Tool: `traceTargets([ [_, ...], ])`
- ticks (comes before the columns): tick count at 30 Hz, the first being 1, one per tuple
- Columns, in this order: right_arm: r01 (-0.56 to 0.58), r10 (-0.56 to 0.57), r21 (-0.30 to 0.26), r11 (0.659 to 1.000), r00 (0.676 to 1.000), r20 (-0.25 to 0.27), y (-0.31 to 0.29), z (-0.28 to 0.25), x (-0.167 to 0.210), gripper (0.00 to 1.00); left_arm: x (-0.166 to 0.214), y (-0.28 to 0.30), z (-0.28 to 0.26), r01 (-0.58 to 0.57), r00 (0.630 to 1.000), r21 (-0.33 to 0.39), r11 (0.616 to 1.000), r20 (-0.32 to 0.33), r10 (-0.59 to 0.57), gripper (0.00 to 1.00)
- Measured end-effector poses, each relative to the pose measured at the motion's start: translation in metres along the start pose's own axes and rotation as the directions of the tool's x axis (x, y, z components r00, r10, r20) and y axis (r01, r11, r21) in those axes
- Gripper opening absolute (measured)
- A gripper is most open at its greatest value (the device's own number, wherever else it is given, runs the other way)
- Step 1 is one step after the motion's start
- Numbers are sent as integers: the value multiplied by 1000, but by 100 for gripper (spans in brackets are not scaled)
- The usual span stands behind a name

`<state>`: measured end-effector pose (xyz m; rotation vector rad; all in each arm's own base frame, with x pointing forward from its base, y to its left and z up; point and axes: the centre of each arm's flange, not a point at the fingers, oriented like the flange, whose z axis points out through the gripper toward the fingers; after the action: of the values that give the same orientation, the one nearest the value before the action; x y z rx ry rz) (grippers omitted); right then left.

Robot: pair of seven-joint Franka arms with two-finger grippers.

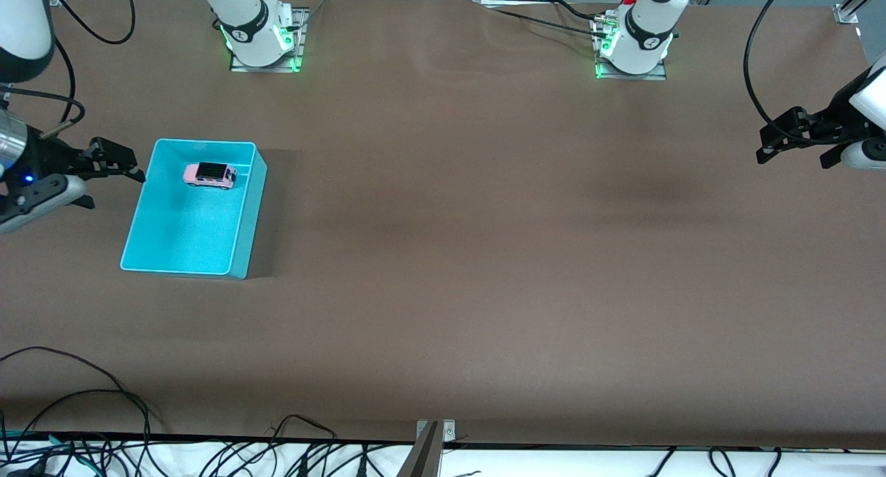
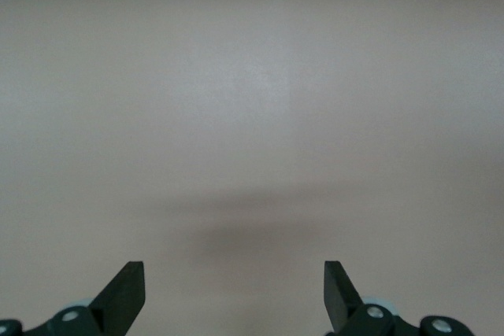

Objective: Wind and store pink jeep toy

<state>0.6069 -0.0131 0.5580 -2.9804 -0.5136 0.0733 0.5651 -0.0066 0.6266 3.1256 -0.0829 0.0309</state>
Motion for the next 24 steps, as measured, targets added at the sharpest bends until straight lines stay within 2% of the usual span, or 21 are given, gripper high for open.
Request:
traceTargets([
  [4, -156, 155, -16, 988, 988, -14, 1, -17, -2, 100, 0, 0, 0, 0, 1000, 0, 1000, 0, 0, 100],
  [8, -225, 223, -37, 974, 974, -32, 4, -29, -3, 100, 0, 0, 0, 0, 1000, 0, 1000, 0, 0, 100],
  [24, -272, 270, -54, 961, 962, -46, 17, -37, -9, 100, 0, 0, 0, 0, 1000, 0, 1000, 0, 0, 100],
])
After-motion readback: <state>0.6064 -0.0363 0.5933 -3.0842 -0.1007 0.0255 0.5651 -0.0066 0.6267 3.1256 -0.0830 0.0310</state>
